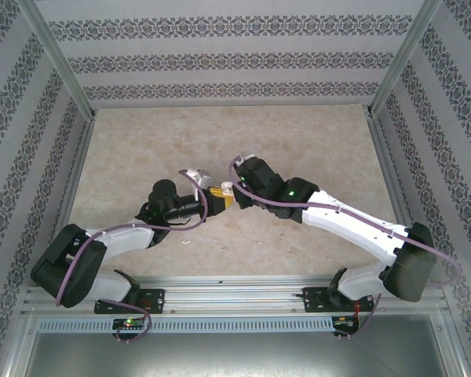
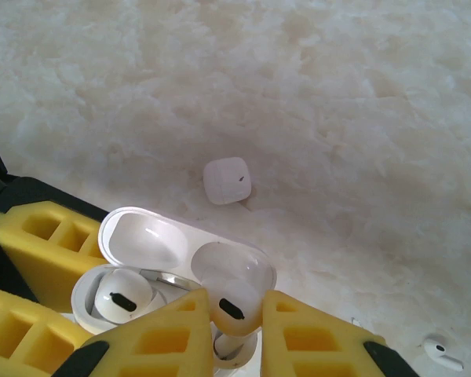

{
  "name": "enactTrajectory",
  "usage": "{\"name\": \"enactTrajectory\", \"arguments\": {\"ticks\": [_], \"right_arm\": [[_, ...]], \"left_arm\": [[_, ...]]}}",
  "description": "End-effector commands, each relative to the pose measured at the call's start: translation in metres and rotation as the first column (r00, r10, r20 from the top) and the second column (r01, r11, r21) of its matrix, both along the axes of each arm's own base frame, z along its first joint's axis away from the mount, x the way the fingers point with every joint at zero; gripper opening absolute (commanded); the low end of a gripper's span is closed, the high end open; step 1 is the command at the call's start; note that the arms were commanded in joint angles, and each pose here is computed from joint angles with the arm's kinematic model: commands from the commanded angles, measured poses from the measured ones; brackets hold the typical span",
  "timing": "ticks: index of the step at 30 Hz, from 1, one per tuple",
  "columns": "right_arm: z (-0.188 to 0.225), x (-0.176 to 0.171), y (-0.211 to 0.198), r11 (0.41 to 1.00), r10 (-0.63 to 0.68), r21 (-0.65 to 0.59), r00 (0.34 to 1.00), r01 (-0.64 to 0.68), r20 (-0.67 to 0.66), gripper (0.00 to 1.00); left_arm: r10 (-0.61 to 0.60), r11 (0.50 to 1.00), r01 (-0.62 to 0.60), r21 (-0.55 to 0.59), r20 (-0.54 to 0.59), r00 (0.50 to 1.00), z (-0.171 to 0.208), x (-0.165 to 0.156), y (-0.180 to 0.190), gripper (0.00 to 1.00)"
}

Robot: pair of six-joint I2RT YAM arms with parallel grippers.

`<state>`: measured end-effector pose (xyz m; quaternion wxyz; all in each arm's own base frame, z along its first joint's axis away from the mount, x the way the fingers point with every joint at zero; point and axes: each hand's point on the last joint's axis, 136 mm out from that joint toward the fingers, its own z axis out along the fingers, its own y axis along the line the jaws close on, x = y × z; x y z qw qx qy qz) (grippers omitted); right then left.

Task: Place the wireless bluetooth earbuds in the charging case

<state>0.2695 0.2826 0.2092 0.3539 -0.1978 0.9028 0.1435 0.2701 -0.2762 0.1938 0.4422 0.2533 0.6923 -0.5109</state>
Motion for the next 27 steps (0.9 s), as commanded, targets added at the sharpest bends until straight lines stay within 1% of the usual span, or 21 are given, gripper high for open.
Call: {"name": "enactTrajectory", "arguments": {"ticks": [1, 4, 9, 22, 27], "right_arm": [[-0.010, -0.016, 0.008, 0.998, 0.063, -0.011, 0.996, -0.064, -0.070, 0.17], [-0.013, -0.020, 0.014, 0.997, 0.078, -0.002, 0.991, -0.078, -0.111, 0.18], [-0.015, -0.023, 0.014, 0.997, 0.071, -0.023, 0.986, -0.076, -0.153, 0.19], [-0.006, -0.021, 0.012, 1.000, -0.005, -0.010, 0.977, 0.003, -0.211, 0.25], [-0.002, -0.018, 0.012, 0.999, -0.029, 0.019, 0.973, 0.034, -0.229, 0.27]], "left_arm": [[0.007, 0.997, -0.001, -0.072, 0.087, 0.996, 0.035, 0.009, -0.001, 0.00], [0.015, 0.998, -0.009, -0.065, 0.093, 0.996, 0.033, 0.009, 0.001, 0.00], [0.020, 0.997, -0.012, -0.078, 0.099, 0.995, 0.034, 0.011, 0.001, 0.00], [0.015, 0.992, 0.002, -0.129, 0.128, 0.992, 0.043, 0.013, -0.002, 0.00], [-0.009, 0.988, 0.028, -0.151, 0.123, 0.992, 0.045, 0.012, -0.005, 0.00]]}}
